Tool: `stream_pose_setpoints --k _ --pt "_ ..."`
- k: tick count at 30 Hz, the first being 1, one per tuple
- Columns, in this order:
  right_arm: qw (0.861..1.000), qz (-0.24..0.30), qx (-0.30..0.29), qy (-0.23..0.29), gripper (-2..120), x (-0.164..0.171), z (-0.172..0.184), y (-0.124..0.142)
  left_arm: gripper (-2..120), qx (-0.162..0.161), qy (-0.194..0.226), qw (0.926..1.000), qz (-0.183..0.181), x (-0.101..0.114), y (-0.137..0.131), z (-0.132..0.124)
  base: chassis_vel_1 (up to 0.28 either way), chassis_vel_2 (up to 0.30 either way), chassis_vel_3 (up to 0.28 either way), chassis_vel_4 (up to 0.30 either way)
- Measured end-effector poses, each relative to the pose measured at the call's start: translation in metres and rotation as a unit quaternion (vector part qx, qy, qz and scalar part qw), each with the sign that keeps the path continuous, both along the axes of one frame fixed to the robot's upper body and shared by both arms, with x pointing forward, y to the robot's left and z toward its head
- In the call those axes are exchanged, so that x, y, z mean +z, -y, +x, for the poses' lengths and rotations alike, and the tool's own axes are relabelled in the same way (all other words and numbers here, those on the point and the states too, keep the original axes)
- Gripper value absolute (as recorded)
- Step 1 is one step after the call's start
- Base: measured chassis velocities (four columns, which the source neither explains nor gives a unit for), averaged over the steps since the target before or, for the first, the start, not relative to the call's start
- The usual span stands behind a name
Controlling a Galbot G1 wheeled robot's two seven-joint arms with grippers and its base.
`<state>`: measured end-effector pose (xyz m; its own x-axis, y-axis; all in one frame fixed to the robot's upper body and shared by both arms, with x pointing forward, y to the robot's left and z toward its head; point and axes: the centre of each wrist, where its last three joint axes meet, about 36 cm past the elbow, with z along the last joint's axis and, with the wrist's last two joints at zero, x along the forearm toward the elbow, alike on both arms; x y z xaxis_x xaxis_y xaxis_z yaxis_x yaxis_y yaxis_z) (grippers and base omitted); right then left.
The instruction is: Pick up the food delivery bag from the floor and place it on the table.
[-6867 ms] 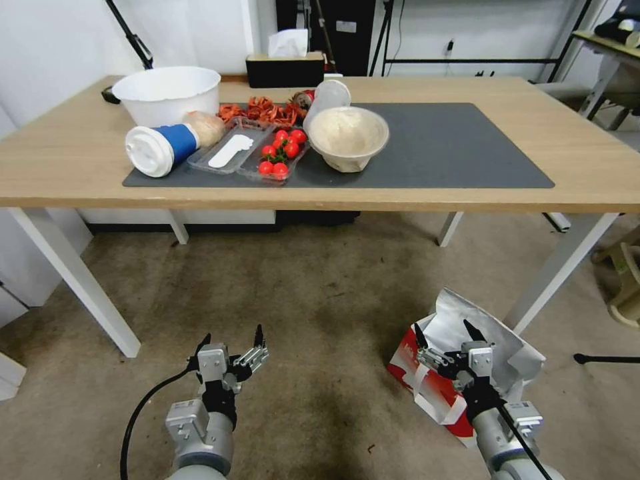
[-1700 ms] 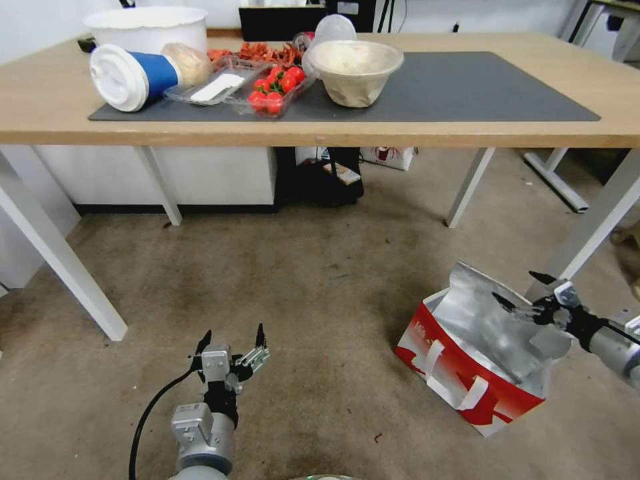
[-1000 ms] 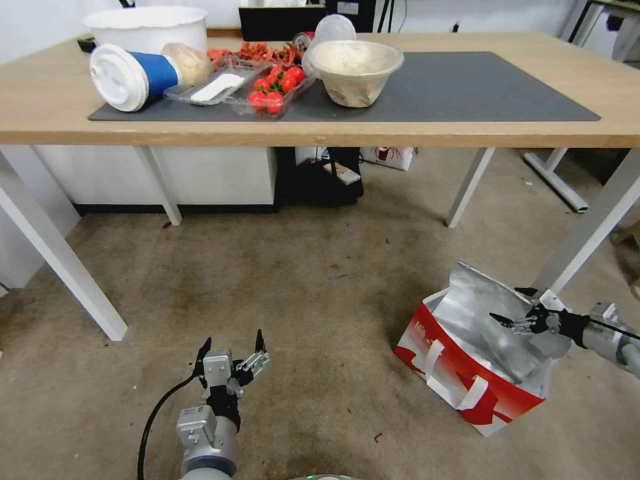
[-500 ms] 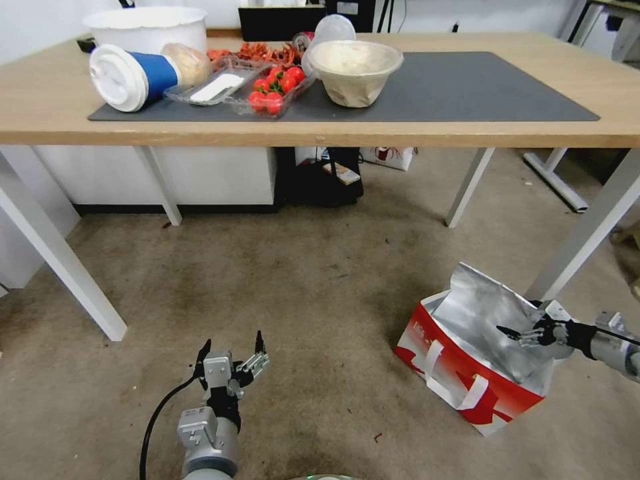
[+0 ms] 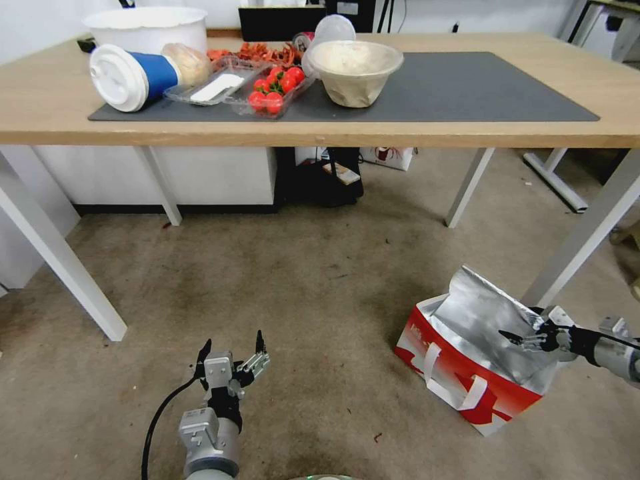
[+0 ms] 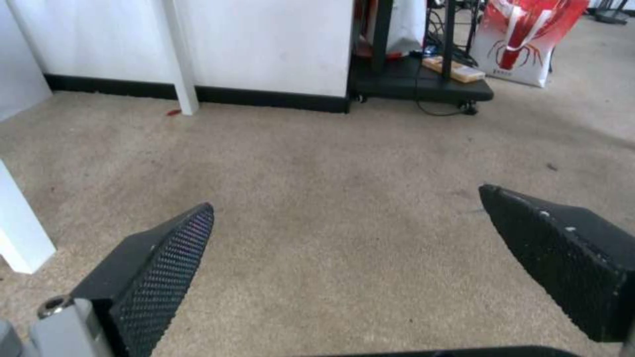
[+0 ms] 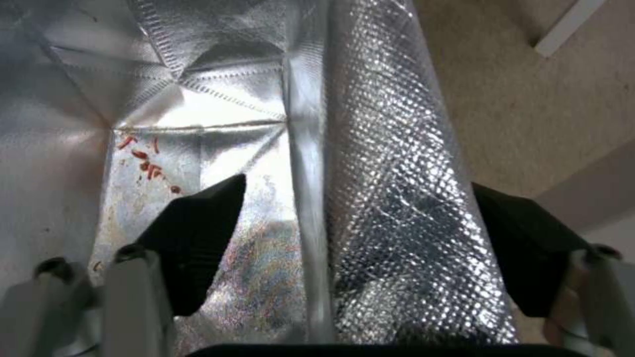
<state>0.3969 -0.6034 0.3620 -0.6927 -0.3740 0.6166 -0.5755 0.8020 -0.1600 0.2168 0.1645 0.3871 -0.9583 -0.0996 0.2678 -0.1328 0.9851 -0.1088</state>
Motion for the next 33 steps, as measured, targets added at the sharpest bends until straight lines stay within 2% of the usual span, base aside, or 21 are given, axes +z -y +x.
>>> stream_pose_setpoints --k 7,9,11,13,14,16,20,22,27,33 --pt "1.0 0.002 -0.004 0.002 48 -0.002 -0.001 0.001 100 0.002 0.002 1.0 0.001 0.0 0.001 0.0 0.0 0.0 0.0 0.0" --pt "1.0 0.003 -0.004 0.002 45 -0.002 -0.001 0.001 100 0.002 0.002 1.0 0.001 0.0 0.001 0.0 0.0 0.0 0.0 0.0" --pt "1.0 0.003 -0.004 0.003 35 -0.001 -0.001 0.001 100 0.002 0.003 1.0 0.001 0.0 0.0 0.0 0.0 0.0 0.0 0.0" --pt "1.0 0.002 -0.004 0.003 32 0.0 -0.001 0.001 100 0.002 0.004 1.0 0.001 0.0 0.0 0.0 0.0 0.0 0.0 0.0" --pt "1.0 0.002 -0.004 0.004 25 0.001 0.0 0.002 100 0.002 0.005 1.0 0.001 0.001 0.0 0.0 0.0 0.0 0.0 0.0" --pt "1.0 0.002 -0.003 0.004 24 0.002 0.001 0.002 100 0.002 0.005 1.0 0.002 0.001 0.0 0.0 0.0 0.0 0.0 0.0" --pt "1.0 0.001 0.001 0.006 4 0.005 0.004 0.001 100 0.003 0.007 1.0 0.002 0.002 -0.001 0.0 0.0 0.0 0.0 0.0" --pt "1.0 0.001 0.002 0.006 0 0.005 0.005 0.0 100 0.004 0.007 1.0 0.002 0.002 -0.001 0.0 0.0 0.0 0.0 0.0" --pt "1.0 0.003 0.007 0.007 0 0.007 0.008 -0.003 100 0.006 0.009 0.9999 0.003 0.002 -0.002 0.001 0.0 0.0 0.0 0.0" --pt "0.998 0.042 0.045 0.028 0 0.028 0.016 -0.014 100 0.007 0.011 0.9999 0.002 0.002 -0.003 0.003 0.0 0.0 0.0 0.0"
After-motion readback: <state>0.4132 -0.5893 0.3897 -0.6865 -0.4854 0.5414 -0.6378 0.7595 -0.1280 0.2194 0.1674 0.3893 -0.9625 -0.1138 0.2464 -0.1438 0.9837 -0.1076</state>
